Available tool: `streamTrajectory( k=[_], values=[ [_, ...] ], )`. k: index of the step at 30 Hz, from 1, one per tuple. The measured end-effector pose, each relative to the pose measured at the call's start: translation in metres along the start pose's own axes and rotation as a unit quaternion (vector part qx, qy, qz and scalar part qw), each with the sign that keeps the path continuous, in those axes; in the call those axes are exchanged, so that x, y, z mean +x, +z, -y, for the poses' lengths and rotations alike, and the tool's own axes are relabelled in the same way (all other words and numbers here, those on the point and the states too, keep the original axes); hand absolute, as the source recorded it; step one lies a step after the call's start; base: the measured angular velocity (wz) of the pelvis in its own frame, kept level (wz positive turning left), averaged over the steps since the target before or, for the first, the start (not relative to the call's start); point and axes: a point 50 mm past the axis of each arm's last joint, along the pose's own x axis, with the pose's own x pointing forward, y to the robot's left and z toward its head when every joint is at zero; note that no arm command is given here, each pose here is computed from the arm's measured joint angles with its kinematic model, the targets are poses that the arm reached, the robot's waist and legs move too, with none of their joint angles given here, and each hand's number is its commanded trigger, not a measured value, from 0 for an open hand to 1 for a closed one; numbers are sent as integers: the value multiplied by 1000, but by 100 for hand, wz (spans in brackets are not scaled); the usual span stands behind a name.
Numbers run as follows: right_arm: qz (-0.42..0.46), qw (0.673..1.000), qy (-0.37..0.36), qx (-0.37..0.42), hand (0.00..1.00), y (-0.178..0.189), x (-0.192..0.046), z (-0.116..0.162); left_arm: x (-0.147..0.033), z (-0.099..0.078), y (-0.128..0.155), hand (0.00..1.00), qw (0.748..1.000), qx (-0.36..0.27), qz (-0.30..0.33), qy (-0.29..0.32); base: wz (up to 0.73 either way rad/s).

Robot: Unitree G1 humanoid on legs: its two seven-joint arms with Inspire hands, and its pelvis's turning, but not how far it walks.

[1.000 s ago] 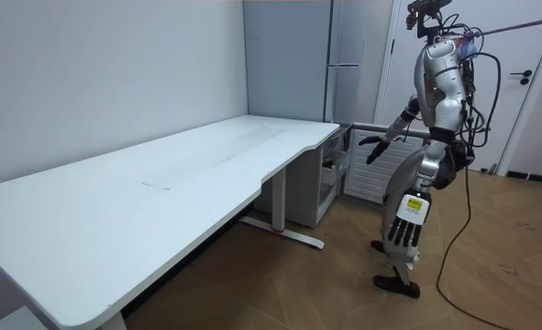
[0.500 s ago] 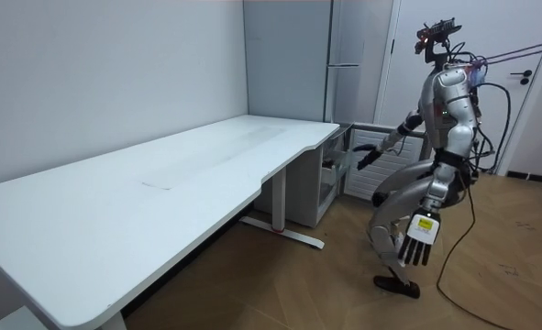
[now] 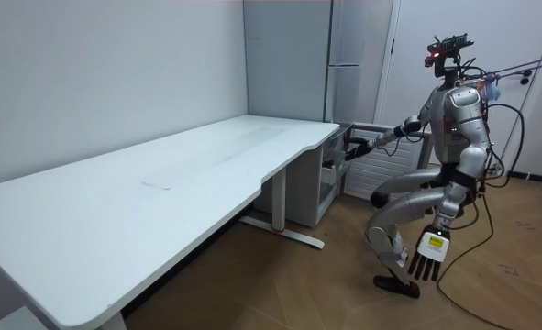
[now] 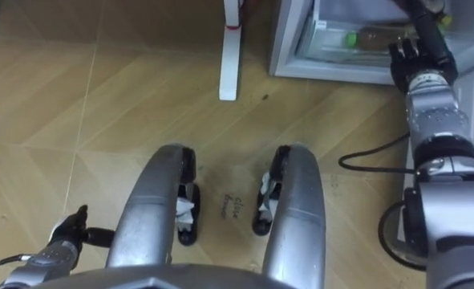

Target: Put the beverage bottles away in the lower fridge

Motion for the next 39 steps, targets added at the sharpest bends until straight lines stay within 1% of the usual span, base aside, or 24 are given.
streamTrajectory(
  k=[6,15,24,27,31,35,37,39],
  values=[
    [18,1000,-7,9,0,9,0,2,-3,0,-3,0,1000,16,6,-1,-1],
    [53,998,-14,23,0,18,-1,3,-10,-7,-18,0,1000,14,2,-7,13],
    [125,990,-29,53,0,37,-3,8,-18,-22,-40,0,1000,4,-18,-1,21],
    [142,988,-30,54,0,40,-4,9,-19,-27,-40,0,1000,10,-19,-3,13],
    [172,983,-34,56,0,47,-6,10,-23,-33,-43,0,1000,17,-11,-4,3],
    [186,980,-33,56,0,50,-7,10,-28,-39,-53,0,999,23,-24,0,9],
    [191,979,-34,56,0,51,-8,11,-31,-44,-59,0,999,30,-32,2,22],
    [192,979,-32,56,0,51,-8,10,-33,-45,-62,0,999,30,-35,1,13]
  ],
)
